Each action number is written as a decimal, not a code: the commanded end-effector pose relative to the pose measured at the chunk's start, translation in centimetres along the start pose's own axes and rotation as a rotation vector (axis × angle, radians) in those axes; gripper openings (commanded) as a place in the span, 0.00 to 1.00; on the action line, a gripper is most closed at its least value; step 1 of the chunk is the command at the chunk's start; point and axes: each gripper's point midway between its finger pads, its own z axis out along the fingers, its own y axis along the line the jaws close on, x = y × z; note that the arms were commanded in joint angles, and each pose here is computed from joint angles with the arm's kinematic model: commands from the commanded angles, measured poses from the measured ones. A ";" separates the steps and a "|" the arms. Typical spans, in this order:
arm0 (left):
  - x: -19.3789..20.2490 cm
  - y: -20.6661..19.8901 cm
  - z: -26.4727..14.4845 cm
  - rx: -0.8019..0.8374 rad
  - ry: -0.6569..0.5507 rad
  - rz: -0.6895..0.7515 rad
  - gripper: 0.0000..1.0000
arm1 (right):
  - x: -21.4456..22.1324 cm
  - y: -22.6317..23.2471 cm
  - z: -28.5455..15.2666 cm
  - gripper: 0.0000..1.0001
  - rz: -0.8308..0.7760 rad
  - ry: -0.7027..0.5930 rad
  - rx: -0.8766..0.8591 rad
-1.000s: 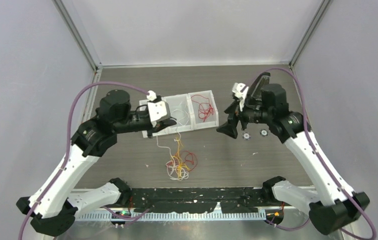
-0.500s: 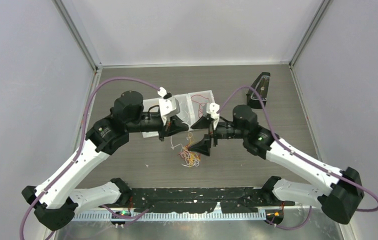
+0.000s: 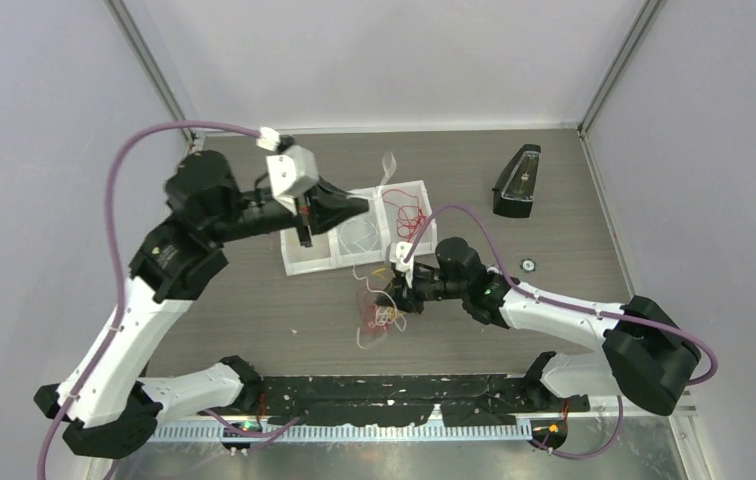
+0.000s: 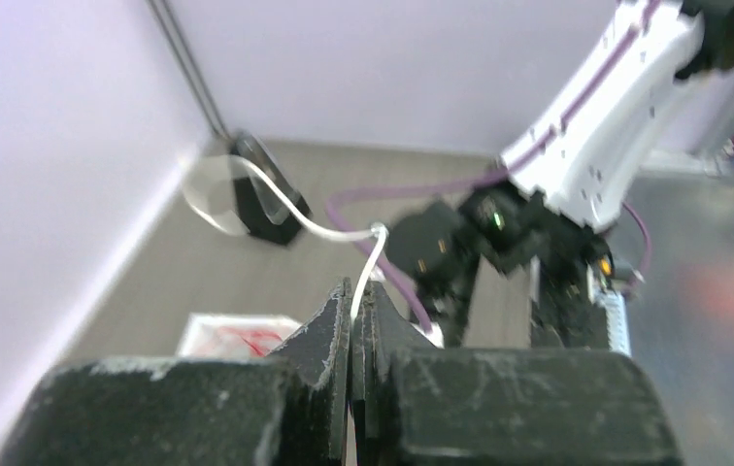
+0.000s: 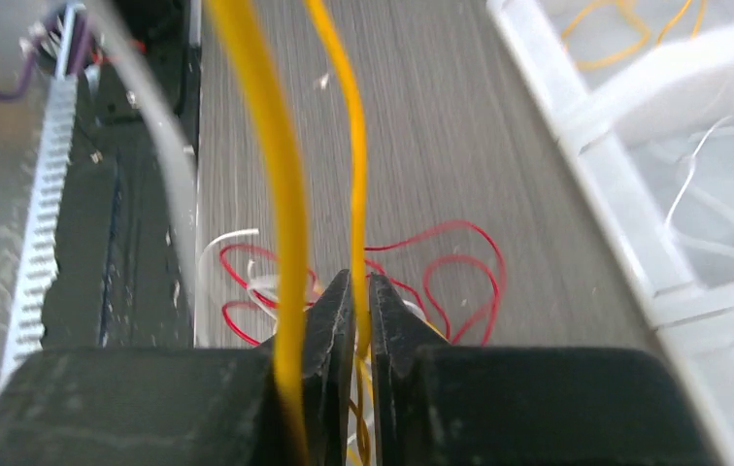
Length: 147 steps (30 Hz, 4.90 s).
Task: Untangle the cables
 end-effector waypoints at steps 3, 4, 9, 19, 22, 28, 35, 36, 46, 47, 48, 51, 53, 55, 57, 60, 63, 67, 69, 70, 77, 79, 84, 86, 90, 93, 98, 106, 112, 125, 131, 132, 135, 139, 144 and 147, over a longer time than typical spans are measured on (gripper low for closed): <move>-10.3 0.9 -4.2 -0.153 -0.218 0.215 0.00 | 3.2 -0.8 -1.1 0.14 -0.123 0.064 0.040; -11.2 1.2 -4.7 -0.182 -0.230 0.233 0.00 | 4.2 -0.9 -1.2 0.13 -0.141 0.095 0.038; -14.4 3.5 -6.5 -0.334 -0.272 0.321 0.00 | 6.9 -1.6 -2.0 0.06 -0.235 0.181 0.051; -22.5 6.6 -11.3 -0.616 -0.393 0.481 0.00 | 7.9 -2.7 -2.1 0.05 -0.294 0.224 0.063; -22.3 5.9 -10.8 -0.569 -0.392 0.467 0.00 | 7.3 -3.1 -2.0 0.05 -0.328 0.219 0.062; -16.2 3.1 -6.9 -0.318 -0.334 0.320 0.00 | 2.7 -3.8 -2.9 0.45 -0.322 0.238 0.069; -12.4 3.0 -4.5 -0.240 -0.298 0.188 0.00 | -5.0 -2.1 -5.2 0.89 -0.302 0.061 0.078; -12.6 3.0 -4.4 -0.240 -0.302 0.182 0.00 | -6.8 -1.6 -5.4 0.94 -0.300 -0.007 0.076; -13.2 3.0 -3.9 -0.216 -0.309 0.156 0.00 | -13.0 2.8 -0.4 0.95 -0.286 -0.213 -0.087; -13.3 3.0 -3.9 -0.216 -0.312 0.153 0.00 | -12.8 3.0 0.2 0.95 -0.278 -0.208 -0.107; -13.4 3.0 -3.9 -0.214 -0.315 0.152 0.00 | -13.0 3.5 0.6 0.95 -0.279 -0.211 -0.127; -14.1 2.9 -3.9 -0.210 -0.346 0.139 0.00 | -11.9 3.9 2.5 0.96 -0.290 -0.195 -0.141; -14.9 2.8 -3.9 -0.197 -0.377 0.117 0.00 | -10.8 3.5 4.2 0.99 -0.310 -0.214 -0.114; -15.8 2.4 -3.8 -0.178 -0.410 0.102 0.00 | -8.6 2.7 5.8 0.84 -0.319 -0.218 -0.082; -16.6 2.4 -4.1 -0.182 -0.432 0.092 0.00 | -6.0 2.5 6.9 0.60 -0.354 -0.208 -0.086; -17.9 2.5 -5.0 -0.213 -0.458 0.101 0.00 | -2.4 2.0 8.5 0.43 -0.398 -0.147 -0.091; -19.5 2.5 -6.3 -0.244 -0.490 0.122 0.00 | -1.0 1.3 9.4 0.30 -0.421 -0.106 -0.089; -23.1 2.3 -8.9 -0.315 -0.562 0.186 0.00 | 1.8 0.9 9.9 0.26 -0.458 -0.024 -0.105; -25.0 2.1 -10.2 -0.351 -0.602 0.227 0.00 | 3.1 0.9 9.6 0.23 -0.495 0.013 -0.116; -26.0 2.1 -11.0 -0.372 -0.626 0.245 0.00 | 4.0 0.9 9.4 0.22 -0.520 0.042 -0.128; -29.9 1.2 -13.9 -0.431 -0.724 0.351 0.00 | 9.4 1.5 6.5 0.09 -0.684 0.196 -0.198; -30.6 1.3 -14.7 -0.464 -0.750 0.371 0.00 | 10.8 1.5 5.7 0.08 -0.699 0.250 -0.210; -29.5 1.8 -14.0 -0.476 -0.699 0.388 0.00 | 11.1 1.4 4.5 0.31 -0.706 0.295 -0.216; -27.3 2.8 -12.7 -0.477 -0.635 0.368 0.00 | 9.3 0.9 4.5 0.41 -0.676 0.304 -0.197; -22.2 5.6 -10.1 -0.515 -0.510 0.317 0.00 | 5.2 -0.4 3.5 0.61 -0.450 0.320 -0.150; -18.6 7.4 -7.7 -0.513 -0.431 0.273 0.00 | 2.9 -1.3 2.0 0.71 -0.356 0.290 -0.116; -14.1 9.9 -4.0 -0.493 -0.346 0.230 0.00 | 0.4 -0.4 -0.5 0.84 -0.322 0.237 -0.088; -8.2 16.8 0.2 -0.557 -0.264 0.189 0.00 | 1.0 -0.8 -4.1 0.93 -0.263 0.230 -0.006; -8.6 20.4 -0.5 -0.563 -0.328 -0.004 0.00 | 4.0 -1.9 -4.8 0.92 -0.193 0.284 0.031; -16.7 13.5 -4.7 -0.414 -0.479 0.109 0.00 | 7.0 -8.7 -5.3 0.87 0.257 0.427 0.273; -13.0 18.0 -2.5 -0.482 -0.382 0.178 0.00 | 4.9 -9.3 -5.7 0.88 0.238 0.369 0.281; -12.3 18.8 -2.2 -0.497 -0.367 0.172 0.00 | 4.5 -9.4 -5.7 0.89 0.236 0.360 0.281; -10.2 20.5 -1.2 -0.515 -0.333 0.165 0.00 | 4.0 -9.7 -6.2 0.89 0.246 0.351 0.285; -6.6 21.9 0.4 -0.495 -0.280 0.178 0.00 | 3.9 -9.9 -6.5 0.88 0.249 0.347 0.288; -0.9 22.7 2.9 -0.424 -0.201 0.112 0.00 | 4.1 -10.3 -6.8 0.88 0.263 0.346 0.300; 1.5 23.3 3.8 -0.409 -0.164 0.077 0.00 | 4.4 -10.8 -7.1 0.88 0.267 0.347 0.312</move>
